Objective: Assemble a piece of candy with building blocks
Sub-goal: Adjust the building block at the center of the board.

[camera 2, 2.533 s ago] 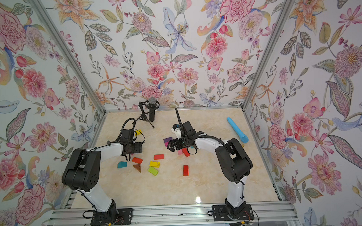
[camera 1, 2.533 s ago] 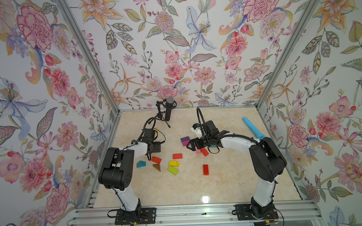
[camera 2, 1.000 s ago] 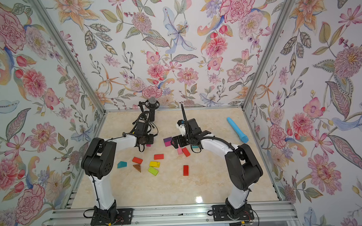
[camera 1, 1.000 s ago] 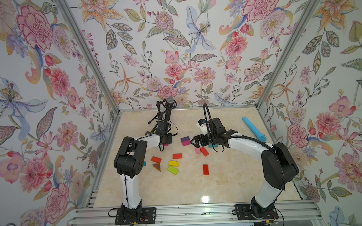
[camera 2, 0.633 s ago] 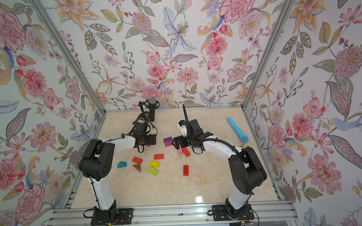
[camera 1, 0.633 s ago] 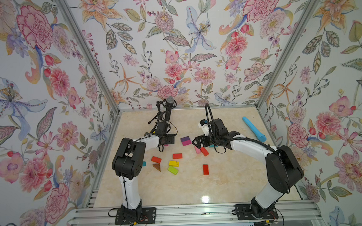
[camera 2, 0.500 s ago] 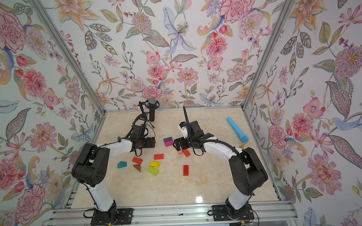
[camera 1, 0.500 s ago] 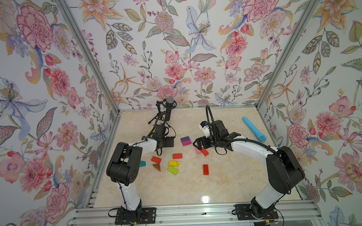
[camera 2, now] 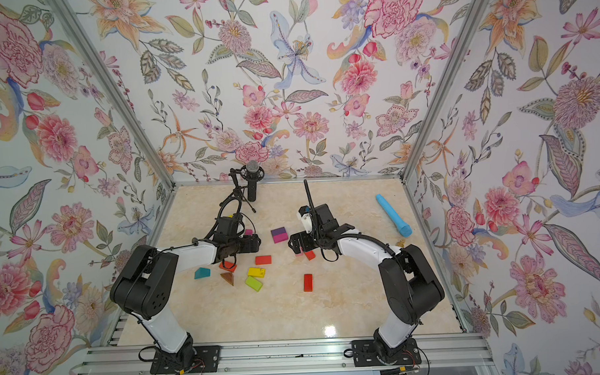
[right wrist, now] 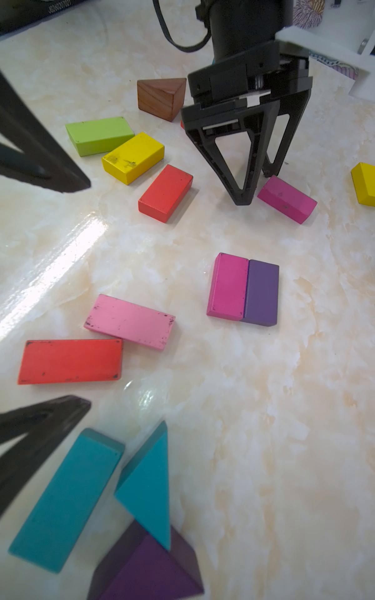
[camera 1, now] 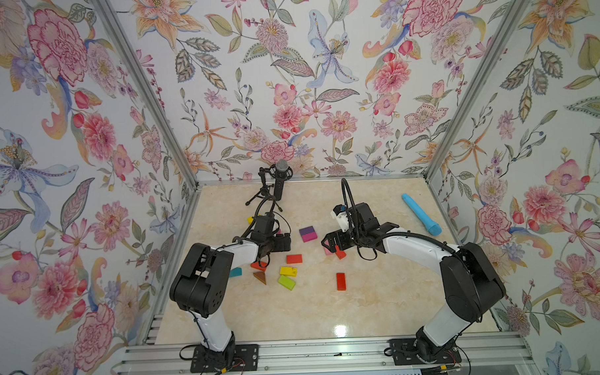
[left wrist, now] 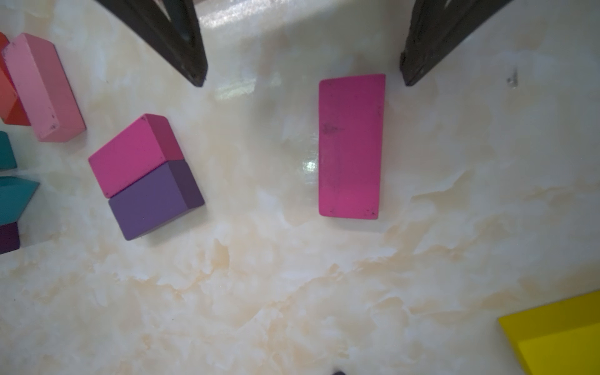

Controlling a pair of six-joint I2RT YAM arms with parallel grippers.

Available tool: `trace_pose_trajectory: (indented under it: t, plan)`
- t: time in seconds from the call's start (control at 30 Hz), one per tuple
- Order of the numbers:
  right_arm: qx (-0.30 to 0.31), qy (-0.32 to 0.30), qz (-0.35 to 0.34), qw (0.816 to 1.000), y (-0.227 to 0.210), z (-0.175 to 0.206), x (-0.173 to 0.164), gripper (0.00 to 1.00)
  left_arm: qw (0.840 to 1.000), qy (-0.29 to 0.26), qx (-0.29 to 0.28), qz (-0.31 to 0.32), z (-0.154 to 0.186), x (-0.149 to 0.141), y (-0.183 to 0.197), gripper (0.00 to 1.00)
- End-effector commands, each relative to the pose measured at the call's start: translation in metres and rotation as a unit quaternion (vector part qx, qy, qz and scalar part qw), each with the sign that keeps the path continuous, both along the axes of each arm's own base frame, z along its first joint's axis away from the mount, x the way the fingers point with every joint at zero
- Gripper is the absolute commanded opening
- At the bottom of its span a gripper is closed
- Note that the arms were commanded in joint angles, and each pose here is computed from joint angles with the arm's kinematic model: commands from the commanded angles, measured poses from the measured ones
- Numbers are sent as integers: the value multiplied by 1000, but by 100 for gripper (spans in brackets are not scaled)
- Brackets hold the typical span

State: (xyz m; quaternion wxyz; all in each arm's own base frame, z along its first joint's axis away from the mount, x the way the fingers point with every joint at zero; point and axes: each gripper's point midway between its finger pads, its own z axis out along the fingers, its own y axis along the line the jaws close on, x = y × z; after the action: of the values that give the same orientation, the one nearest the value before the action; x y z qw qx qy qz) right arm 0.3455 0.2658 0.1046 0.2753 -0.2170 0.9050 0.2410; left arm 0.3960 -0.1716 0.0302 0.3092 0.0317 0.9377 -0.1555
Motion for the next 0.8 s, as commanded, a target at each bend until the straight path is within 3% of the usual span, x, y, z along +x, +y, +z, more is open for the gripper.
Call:
trace_pose_trajectory:
  t: [0.0, 0.4, 0.57, 0.77]
  plan:
    - [6, -13, -3, 1000, 0, 8, 1, 100, 999, 24, -22, -18, -11, -10, -23, 93]
    - [11, -24, -14, 1000, -7, 18, 9, 100, 998, 11, -41, -49, -5, 9, -67, 92]
    - [13, -24, -16, 1000, -9, 19, 7, 100, 998, 7, -42, -55, -4, 18, -73, 92]
    - [11, -29, -21, 999, -15, 22, 5, 100, 998, -2, -9, -62, 18, 2, -56, 92]
